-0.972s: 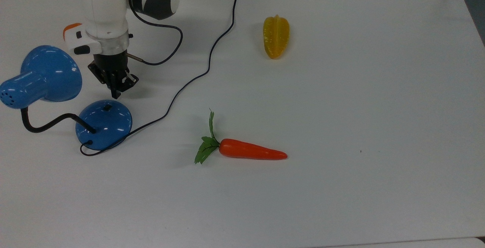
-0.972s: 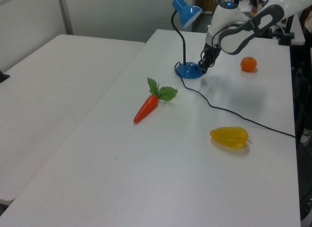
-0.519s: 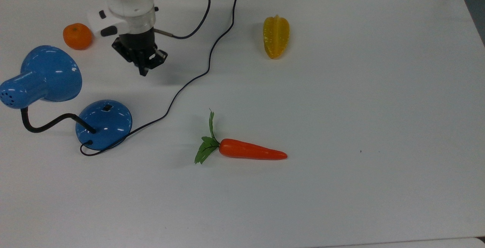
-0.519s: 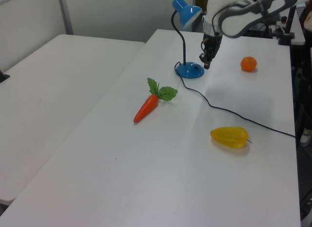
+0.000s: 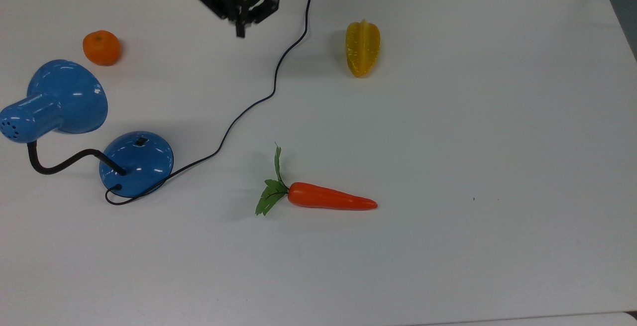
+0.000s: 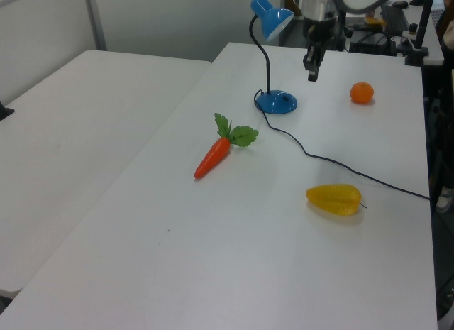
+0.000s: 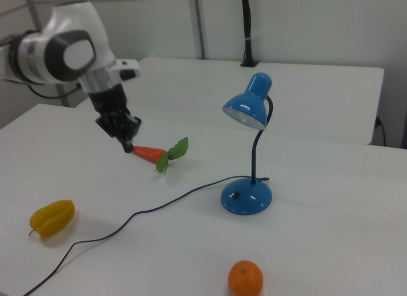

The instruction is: Turn off lamp

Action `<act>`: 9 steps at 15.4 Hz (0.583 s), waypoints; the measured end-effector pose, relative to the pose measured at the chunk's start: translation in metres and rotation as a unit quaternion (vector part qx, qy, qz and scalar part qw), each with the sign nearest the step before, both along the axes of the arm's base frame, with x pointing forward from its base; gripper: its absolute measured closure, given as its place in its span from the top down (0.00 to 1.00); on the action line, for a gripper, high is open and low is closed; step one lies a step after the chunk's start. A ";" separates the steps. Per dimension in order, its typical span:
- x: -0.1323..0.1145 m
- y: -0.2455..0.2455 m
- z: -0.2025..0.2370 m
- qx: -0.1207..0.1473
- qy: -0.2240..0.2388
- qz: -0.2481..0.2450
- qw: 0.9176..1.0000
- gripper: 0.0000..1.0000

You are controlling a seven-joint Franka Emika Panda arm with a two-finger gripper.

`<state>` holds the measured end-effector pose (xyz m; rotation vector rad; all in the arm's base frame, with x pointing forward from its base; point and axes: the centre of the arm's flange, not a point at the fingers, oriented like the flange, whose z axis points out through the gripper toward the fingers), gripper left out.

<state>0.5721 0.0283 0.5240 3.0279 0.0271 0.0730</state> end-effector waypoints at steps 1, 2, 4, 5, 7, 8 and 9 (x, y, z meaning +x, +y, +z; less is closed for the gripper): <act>-0.006 0.008 0.011 -0.001 0.007 0.015 1.000 0.01; -0.011 0.013 0.022 -0.002 0.014 0.029 0.999 0.01; -0.021 0.017 0.040 -0.004 0.029 0.052 0.998 0.01; -0.024 0.016 0.048 -0.004 0.035 0.060 0.998 0.01; -0.026 0.012 0.057 -0.004 0.041 0.065 0.997 0.01; -0.026 0.010 0.058 -0.003 0.041 0.064 0.997 0.02; -0.026 0.008 0.058 -0.003 0.041 0.062 0.997 0.04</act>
